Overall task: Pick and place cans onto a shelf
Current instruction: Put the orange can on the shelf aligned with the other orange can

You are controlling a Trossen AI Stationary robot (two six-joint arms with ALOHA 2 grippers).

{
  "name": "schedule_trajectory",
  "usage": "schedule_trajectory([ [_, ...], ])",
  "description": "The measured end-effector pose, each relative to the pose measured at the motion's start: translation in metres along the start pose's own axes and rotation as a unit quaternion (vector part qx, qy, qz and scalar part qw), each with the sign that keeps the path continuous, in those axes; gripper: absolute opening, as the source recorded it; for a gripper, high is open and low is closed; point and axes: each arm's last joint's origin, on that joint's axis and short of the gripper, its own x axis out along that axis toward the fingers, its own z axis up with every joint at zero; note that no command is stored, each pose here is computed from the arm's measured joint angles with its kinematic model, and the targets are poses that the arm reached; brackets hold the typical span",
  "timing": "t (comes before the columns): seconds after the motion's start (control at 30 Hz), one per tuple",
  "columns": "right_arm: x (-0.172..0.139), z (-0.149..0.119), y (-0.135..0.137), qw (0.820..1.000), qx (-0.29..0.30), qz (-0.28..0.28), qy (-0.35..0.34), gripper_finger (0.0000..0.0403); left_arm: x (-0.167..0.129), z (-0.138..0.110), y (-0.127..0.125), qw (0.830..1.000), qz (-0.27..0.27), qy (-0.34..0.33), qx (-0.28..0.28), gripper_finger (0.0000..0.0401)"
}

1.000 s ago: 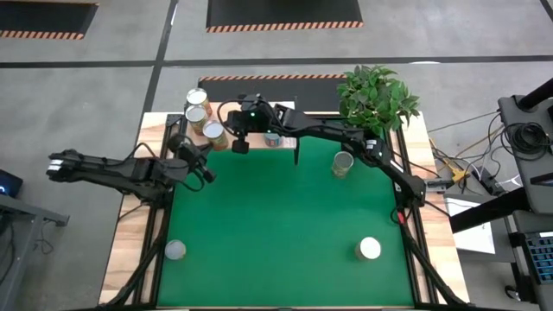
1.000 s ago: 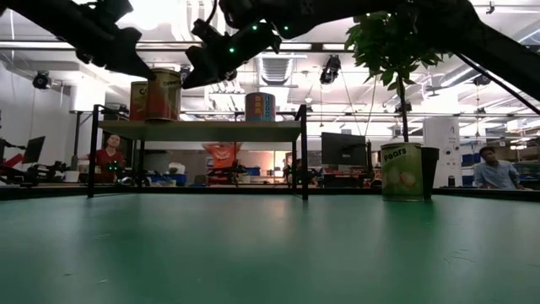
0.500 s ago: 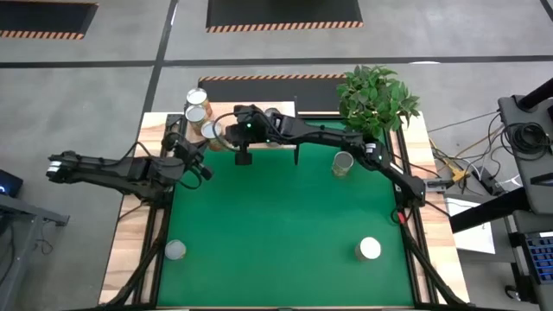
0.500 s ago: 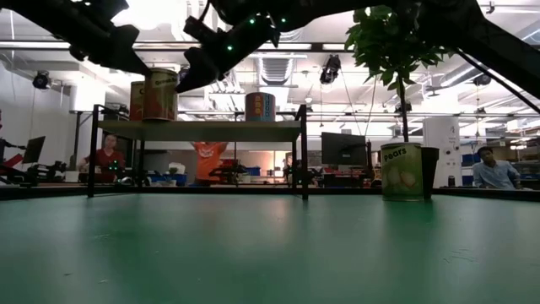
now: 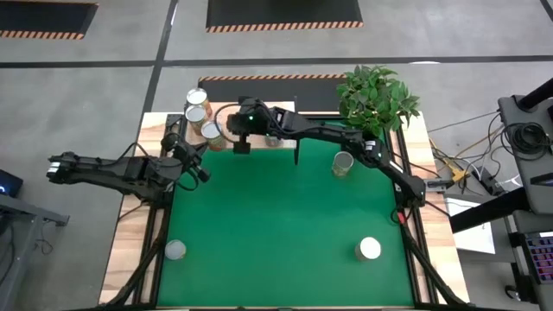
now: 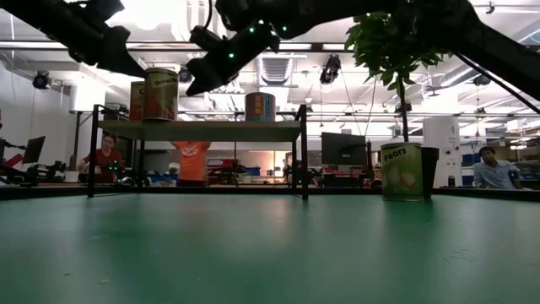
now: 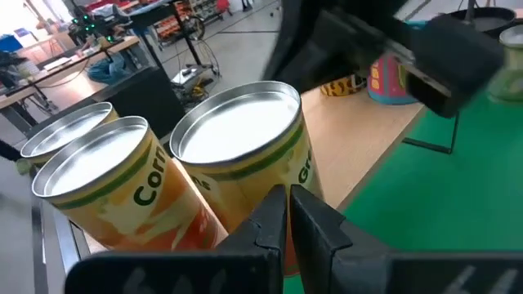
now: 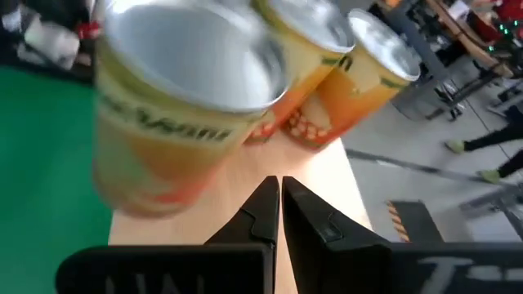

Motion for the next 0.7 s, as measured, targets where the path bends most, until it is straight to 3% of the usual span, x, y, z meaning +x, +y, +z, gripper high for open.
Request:
schedule_trajectory([
  [0.2, 0.005, 0.001, 0.004, 0.998, 0.011, 0.047, -0.043, 0.0009, 0.003, -0.001, -0.004, 1.000, 0.008, 0.008, 0.013, 0.0000],
  [0.43, 0.000, 0.007, 0.019, 0.997, -0.011, 0.071, -0.032, 0.0009, 0.005, -0.001, -0.005, 0.999, 0.045, 0.007, 0.018, 0.0000],
  [0.7, -0.002, 0.008, 0.021, 0.997, -0.017, 0.066, -0.022, 0.0009, 0.004, -0.001, -0.002, 0.999, 0.045, 0.005, 0.012, 0.0000],
])
